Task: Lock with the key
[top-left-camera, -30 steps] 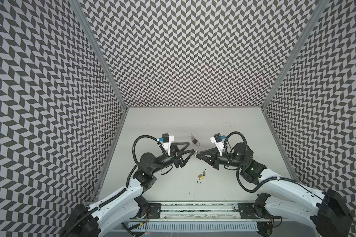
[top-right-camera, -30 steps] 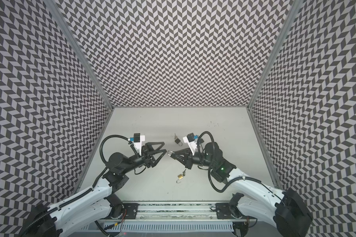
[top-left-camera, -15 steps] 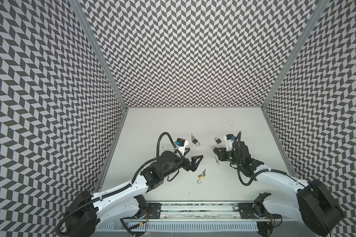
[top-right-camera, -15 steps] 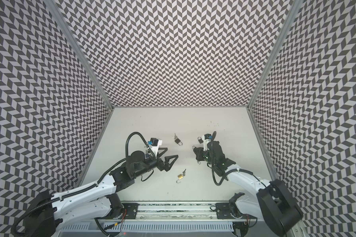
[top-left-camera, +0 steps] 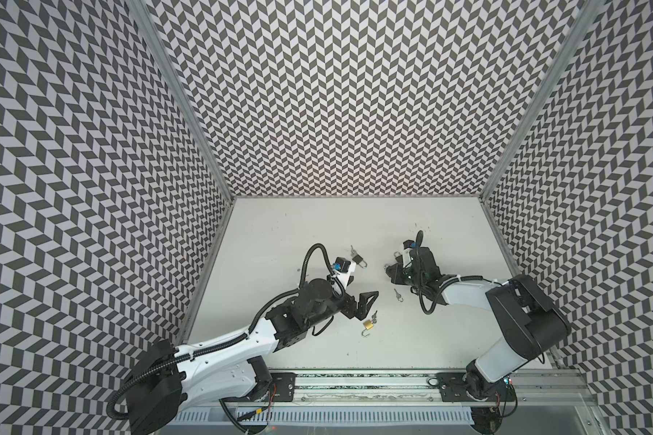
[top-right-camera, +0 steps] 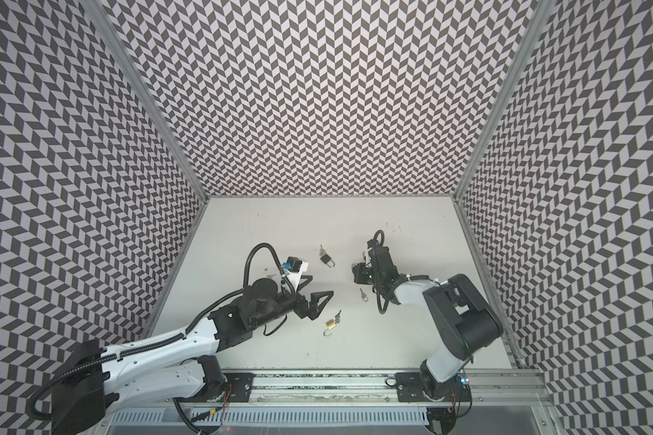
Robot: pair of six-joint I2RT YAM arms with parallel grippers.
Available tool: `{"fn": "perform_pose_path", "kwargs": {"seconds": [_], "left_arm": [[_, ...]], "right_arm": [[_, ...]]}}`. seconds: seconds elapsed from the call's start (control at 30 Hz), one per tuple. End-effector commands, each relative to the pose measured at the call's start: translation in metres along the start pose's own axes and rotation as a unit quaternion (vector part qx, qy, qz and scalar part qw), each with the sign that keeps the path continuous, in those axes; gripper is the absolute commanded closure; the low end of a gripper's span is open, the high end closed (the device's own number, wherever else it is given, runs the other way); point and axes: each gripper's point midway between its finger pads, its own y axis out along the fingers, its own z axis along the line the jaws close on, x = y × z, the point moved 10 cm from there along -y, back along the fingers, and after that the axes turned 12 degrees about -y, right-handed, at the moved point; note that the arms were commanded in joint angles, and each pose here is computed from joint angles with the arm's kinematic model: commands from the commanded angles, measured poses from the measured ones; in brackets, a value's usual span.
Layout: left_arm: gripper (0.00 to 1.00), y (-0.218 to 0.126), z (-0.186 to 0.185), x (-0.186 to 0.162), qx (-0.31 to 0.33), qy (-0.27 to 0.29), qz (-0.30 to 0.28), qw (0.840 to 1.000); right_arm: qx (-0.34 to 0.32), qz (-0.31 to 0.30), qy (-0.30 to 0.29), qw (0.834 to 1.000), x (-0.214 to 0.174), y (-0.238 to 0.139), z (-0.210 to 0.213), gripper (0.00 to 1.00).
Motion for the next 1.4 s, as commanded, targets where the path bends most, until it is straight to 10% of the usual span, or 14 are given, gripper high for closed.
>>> {"fn": "perform_pose_path", "kwargs": {"seconds": [0.0, 0.87, 1.37], "left_arm": [[0.0, 0.001, -0.006, 0.006, 0.002, 0.007, 0.001, 1.0], [0.0, -0.012, 0.019, 0.006, 0.036, -0.062, -0.022, 0.997], [0.01, -0.056, 0.109, 0.009, 0.025, -0.267, -0.119, 0.956]], "right_arm": [[0.023, -0.065, 0.008, 0.998, 0.025, 0.005, 0.005, 1.0], [-0.013, -0.058, 0.013, 0.998, 0.025, 0.004, -0.012, 0.6], [0.0, -0.046, -0.255, 0.966, 0.042, -0.012, 0.06, 0.46]]}}
